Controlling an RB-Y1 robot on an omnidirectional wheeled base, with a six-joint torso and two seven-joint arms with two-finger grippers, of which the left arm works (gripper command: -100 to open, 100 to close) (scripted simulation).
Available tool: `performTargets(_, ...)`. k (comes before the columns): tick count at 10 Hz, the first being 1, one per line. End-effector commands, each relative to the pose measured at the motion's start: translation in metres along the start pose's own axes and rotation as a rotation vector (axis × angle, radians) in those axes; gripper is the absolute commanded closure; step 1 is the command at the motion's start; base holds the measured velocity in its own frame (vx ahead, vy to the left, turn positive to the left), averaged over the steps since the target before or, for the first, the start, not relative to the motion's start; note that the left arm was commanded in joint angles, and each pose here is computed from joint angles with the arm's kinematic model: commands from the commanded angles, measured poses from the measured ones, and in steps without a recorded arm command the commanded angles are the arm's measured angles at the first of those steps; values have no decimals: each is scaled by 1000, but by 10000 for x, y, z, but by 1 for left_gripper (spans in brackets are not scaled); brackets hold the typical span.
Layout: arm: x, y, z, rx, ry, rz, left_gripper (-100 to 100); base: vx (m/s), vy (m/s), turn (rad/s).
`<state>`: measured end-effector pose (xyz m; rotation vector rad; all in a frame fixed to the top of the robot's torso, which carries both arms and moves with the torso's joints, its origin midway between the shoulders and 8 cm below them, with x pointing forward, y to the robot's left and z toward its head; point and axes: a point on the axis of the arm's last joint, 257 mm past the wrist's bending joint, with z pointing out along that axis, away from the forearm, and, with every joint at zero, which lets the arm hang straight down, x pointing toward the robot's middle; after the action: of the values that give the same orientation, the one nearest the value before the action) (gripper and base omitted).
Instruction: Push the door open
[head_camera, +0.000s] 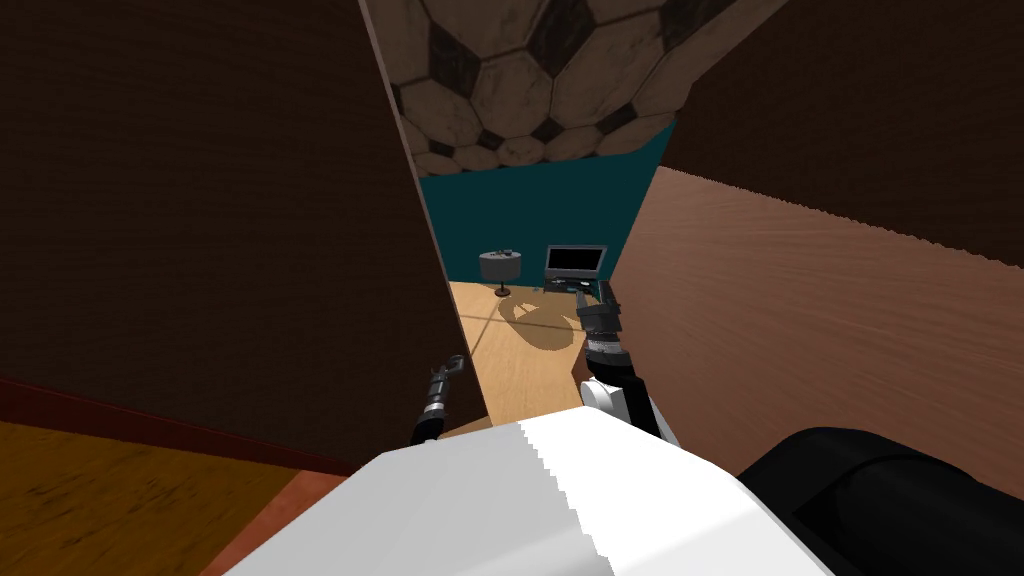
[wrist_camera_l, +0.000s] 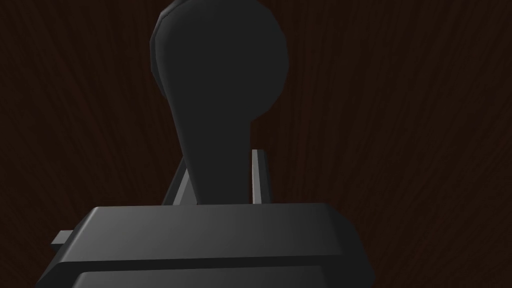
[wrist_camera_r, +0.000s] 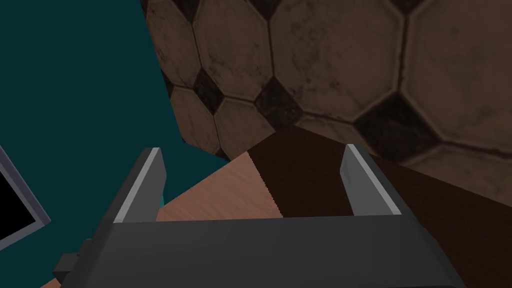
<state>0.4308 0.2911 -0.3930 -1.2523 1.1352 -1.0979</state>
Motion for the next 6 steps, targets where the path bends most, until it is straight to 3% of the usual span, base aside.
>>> performTargets(1, -60, -27, 35, 8, -26, -9, 100, 188, -87, 73)
performTargets(4, -139, 3, 15, 0, -47, -12, 100, 137, -71, 61)
performTargets(6, -343, -18, 24, 5, -77, 4, 100, 163, -35, 46)
